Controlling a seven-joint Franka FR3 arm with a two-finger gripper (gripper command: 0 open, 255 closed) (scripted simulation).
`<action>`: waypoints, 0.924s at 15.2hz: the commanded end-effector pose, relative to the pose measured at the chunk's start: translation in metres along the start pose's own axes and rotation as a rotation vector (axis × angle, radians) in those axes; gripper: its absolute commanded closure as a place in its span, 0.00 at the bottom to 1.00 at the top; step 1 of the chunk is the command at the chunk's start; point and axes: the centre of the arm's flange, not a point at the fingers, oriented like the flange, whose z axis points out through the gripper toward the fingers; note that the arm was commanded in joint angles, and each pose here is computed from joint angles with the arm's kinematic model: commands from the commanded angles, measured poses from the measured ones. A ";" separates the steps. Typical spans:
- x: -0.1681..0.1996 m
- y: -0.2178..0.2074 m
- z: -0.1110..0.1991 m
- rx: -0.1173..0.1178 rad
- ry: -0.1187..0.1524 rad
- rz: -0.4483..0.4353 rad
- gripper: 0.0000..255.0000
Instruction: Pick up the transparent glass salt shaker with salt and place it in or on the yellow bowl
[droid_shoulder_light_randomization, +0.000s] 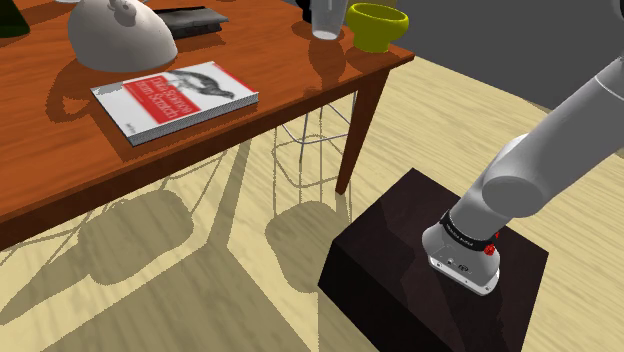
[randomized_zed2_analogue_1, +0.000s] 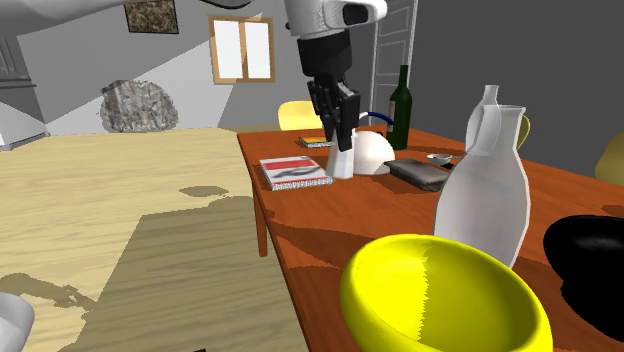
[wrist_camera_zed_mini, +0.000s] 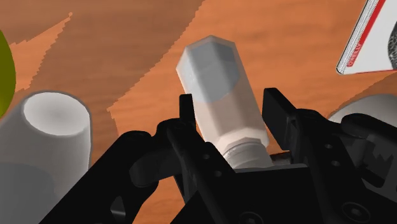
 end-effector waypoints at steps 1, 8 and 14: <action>0.003 -0.002 -0.011 0.000 0.000 0.000 1.00; 0.012 -0.006 -0.046 0.000 0.000 0.000 1.00; 0.008 0.058 -0.062 0.000 0.000 0.000 1.00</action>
